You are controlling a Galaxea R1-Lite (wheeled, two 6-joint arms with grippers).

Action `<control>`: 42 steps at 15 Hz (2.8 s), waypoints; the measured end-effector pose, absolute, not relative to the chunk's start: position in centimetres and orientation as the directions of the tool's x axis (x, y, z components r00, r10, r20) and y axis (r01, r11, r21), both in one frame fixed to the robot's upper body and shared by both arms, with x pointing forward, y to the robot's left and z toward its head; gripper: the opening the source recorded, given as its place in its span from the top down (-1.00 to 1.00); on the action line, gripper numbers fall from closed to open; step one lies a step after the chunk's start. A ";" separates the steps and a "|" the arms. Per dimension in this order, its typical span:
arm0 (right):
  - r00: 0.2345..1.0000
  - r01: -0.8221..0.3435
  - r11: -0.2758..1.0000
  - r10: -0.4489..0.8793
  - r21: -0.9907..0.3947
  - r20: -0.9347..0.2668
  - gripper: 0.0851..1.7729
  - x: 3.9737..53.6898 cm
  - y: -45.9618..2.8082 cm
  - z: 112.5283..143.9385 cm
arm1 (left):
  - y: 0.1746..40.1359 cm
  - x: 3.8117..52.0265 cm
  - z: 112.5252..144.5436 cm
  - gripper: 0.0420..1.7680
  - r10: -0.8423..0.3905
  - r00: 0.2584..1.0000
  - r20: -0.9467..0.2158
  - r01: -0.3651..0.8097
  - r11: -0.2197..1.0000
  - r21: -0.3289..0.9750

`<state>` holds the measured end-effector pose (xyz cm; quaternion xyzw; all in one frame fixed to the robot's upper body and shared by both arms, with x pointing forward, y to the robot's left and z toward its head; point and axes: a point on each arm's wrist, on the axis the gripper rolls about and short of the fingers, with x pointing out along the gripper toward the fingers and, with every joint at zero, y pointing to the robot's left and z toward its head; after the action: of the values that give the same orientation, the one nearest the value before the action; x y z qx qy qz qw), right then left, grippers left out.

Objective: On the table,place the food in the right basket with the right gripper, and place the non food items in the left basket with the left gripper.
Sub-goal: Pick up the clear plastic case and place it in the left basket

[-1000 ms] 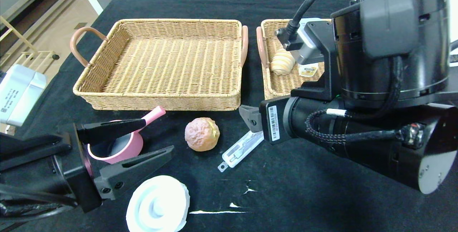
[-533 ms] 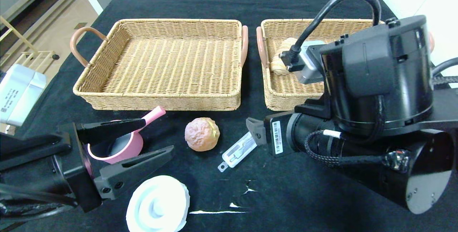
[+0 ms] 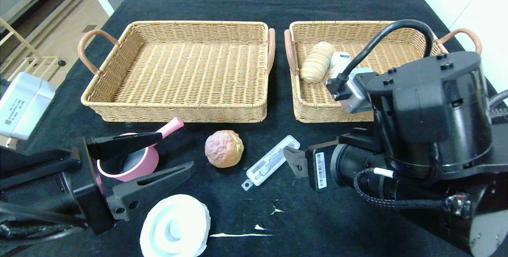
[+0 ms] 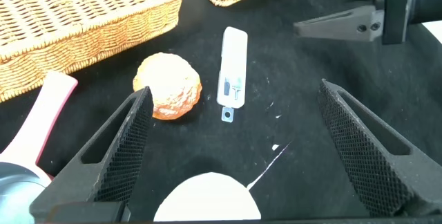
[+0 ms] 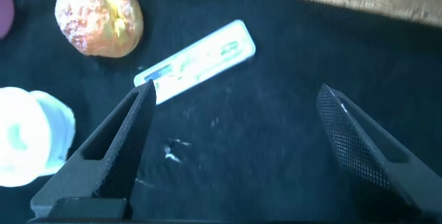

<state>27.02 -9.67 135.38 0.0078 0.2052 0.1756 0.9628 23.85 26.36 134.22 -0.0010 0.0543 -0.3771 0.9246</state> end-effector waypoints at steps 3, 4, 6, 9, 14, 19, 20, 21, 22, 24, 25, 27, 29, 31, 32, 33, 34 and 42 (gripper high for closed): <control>0.855 -0.317 0.943 0.331 0.102 -0.399 -0.91 27.3 -9.5 135.1 | 26.3 23.9 134.1 -0.94 -0.699 0.707 -0.105 0.699 0.713 -0.045; 0.855 -0.313 0.945 0.323 0.095 -0.406 -0.91 27.5 -9.3 134.8 | 26.3 23.8 134.1 -0.94 -0.700 0.706 -0.105 0.700 0.713 -0.045; 0.877 -0.260 0.964 0.261 0.060 -0.404 -0.91 28.3 -8.4 134.3 | 26.3 23.8 134.1 -0.94 -0.701 0.706 -0.104 0.700 0.712 -0.043; 0.905 -0.169 0.986 0.160 0.010 -0.395 -0.91 29.9 -6.5 133.7 | 26.3 23.7 134.3 -0.94 -0.701 0.706 -0.097 0.701 0.712 -0.039; 0.887 -0.062 0.992 0.107 0.113 -0.450 -0.91 31.2 -4.3 134.1 | 26.3 23.7 134.4 -0.94 -0.700 0.709 -0.092 0.700 0.713 -0.036; 0.873 0.031 0.976 0.077 0.214 -0.481 -0.92 32.5 -3.1 134.0 | 26.5 23.6 134.6 -0.94 -0.697 0.713 -0.079 0.697 0.716 -0.028; 0.874 0.039 0.973 0.077 0.227 -0.480 -0.92 32.8 -2.7 133.8 | 26.5 23.5 134.7 -0.94 -0.697 0.713 -0.074 0.697 0.716 -0.026; 0.874 0.042 0.971 0.078 0.236 -0.479 -0.92 33.0 -2.3 133.7 | 26.5 23.4 134.8 -0.94 -0.697 0.714 -0.069 0.697 0.716 -0.023; 0.872 0.041 0.972 0.079 0.233 -0.483 -0.92 33.2 -1.9 133.4 | 26.6 23.3 134.9 -0.94 -0.697 0.714 -0.064 0.697 0.716 -0.022; 0.868 0.044 0.975 0.070 0.216 -0.492 -0.92 33.4 -1.4 132.6 | 26.7 23.1 135.1 -0.94 -0.697 0.715 -0.053 0.698 0.716 -0.017; 0.867 0.045 0.977 0.067 0.210 -0.494 -0.92 33.5 -1.1 132.3 | 26.7 23.0 135.2 -0.94 -0.697 0.715 -0.051 0.697 0.717 -0.016; 0.868 0.046 0.976 0.066 0.213 -0.493 -0.92 33.7 -0.7 132.1 | 26.8 23.0 135.3 -0.94 -0.696 0.717 -0.045 0.696 0.718 -0.014; 0.872 0.053 0.975 0.060 0.216 -0.485 -0.93 33.8 -0.4 132.0 | 26.9 23.0 135.5 -0.94 -0.688 0.725 -0.038 0.688 0.726 -0.011; 0.874 0.062 0.977 0.046 0.204 -0.485 -0.93 33.9 -0.2 131.6 | 27.1 23.1 135.7 -0.94 -0.678 0.734 -0.033 0.678 0.735 -0.006; 0.873 0.062 0.978 0.045 0.201 -0.486 -0.93 34.0 -0.1 131.4 | 27.2 23.1 135.8 -0.94 -0.674 0.738 -0.030 0.674 0.738 0.003; 0.872 0.063 0.979 0.042 0.196 -0.489 -0.93 34.0 0.0 131.2 | 27.3 23.1 135.8 -0.94 -0.672 0.740 -0.029 0.672 0.740 0.006; 0.870 0.063 0.979 0.040 0.192 -0.492 -0.93 34.1 0.1 131.0 | 27.3 23.1 135.8 -0.94 -0.671 0.741 -0.027 0.672 0.741 0.008; 0.862 0.066 0.984 0.026 0.164 -0.506 -0.93 34.4 0.6 129.8 | 27.4 23.0 136.0 -0.94 -0.671 0.741 -0.022 0.671 0.741 0.017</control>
<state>34.36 0.57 129.78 0.0883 0.2624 -0.0103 0.9609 23.01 27.35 135.96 0.0118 0.0072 -0.3596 0.9330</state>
